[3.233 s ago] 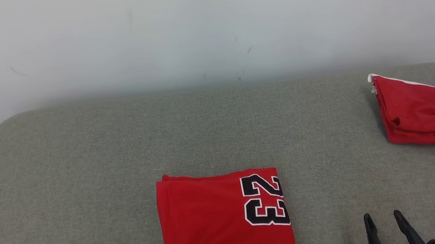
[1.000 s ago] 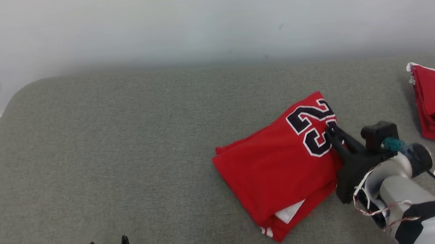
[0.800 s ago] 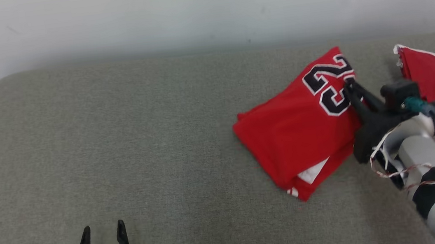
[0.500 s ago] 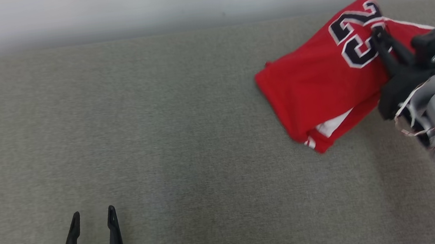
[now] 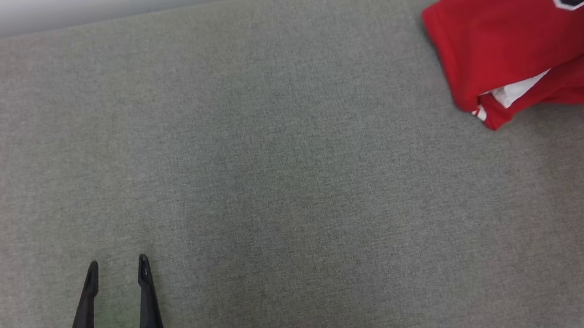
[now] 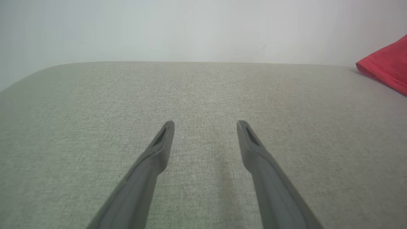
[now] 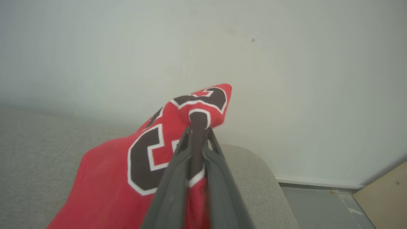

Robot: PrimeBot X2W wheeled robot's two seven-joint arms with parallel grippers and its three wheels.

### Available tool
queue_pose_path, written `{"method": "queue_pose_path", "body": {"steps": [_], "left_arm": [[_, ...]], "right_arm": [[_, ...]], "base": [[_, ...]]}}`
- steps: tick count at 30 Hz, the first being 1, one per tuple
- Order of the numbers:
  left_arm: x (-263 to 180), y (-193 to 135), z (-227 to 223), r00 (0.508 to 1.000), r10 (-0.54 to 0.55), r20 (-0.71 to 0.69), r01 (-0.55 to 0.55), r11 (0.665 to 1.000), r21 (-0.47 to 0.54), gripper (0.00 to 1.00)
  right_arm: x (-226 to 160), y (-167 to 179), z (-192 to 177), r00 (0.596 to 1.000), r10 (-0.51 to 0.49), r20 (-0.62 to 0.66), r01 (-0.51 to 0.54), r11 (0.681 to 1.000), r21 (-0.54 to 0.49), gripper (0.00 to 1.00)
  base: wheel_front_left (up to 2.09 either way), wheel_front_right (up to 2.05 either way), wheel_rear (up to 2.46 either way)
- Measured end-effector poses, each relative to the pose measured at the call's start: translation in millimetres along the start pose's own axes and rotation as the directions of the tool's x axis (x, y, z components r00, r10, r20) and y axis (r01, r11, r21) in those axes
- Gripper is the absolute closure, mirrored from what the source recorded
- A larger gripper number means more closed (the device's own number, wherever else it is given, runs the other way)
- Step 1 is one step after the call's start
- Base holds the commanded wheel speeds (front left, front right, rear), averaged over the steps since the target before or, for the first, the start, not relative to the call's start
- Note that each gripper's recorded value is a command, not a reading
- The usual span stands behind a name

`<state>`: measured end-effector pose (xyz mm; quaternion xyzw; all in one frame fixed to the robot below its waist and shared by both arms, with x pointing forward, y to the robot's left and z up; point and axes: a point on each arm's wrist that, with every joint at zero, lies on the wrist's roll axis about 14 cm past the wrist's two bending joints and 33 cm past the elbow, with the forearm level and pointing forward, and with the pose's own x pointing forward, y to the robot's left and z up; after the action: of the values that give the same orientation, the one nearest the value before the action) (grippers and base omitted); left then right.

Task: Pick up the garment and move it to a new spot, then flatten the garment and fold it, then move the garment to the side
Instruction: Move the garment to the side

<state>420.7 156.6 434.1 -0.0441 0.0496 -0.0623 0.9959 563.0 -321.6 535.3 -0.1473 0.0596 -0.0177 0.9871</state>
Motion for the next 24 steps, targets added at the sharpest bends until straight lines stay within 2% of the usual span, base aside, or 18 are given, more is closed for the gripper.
{"method": "queue_pose_path", "body": {"steps": [13, 23, 24], "left_arm": [[11.6, 2.8, 2.0, 1.0, -0.007, 0.018, 0.007, 1.0, 0.019, 0.0], [18.5, 5.1, 3.5, 1.0, -0.009, 0.028, 0.008, 1.0, 0.028, 0.0], [18.5, 5.0, 3.8, 1.0, -0.009, 0.029, 0.009, 1.0, 0.029, 0.0]], "right_arm": [[3.1, -65.3, -30.7, 0.982, -0.141, -0.129, 0.134, 0.989, -0.06, 1.0], [-2.9, -76.9, -60.4, 0.96, -0.176, -0.219, 0.16, 0.983, -0.089, 1.0], [-3.5, -77.6, -61.2, 0.959, -0.177, -0.222, 0.16, 0.983, -0.095, 0.44]], "base": [[0.0, 0.0, 0.0], [0.0, 0.0, 0.0], [0.0, 0.0, 0.0]]}}
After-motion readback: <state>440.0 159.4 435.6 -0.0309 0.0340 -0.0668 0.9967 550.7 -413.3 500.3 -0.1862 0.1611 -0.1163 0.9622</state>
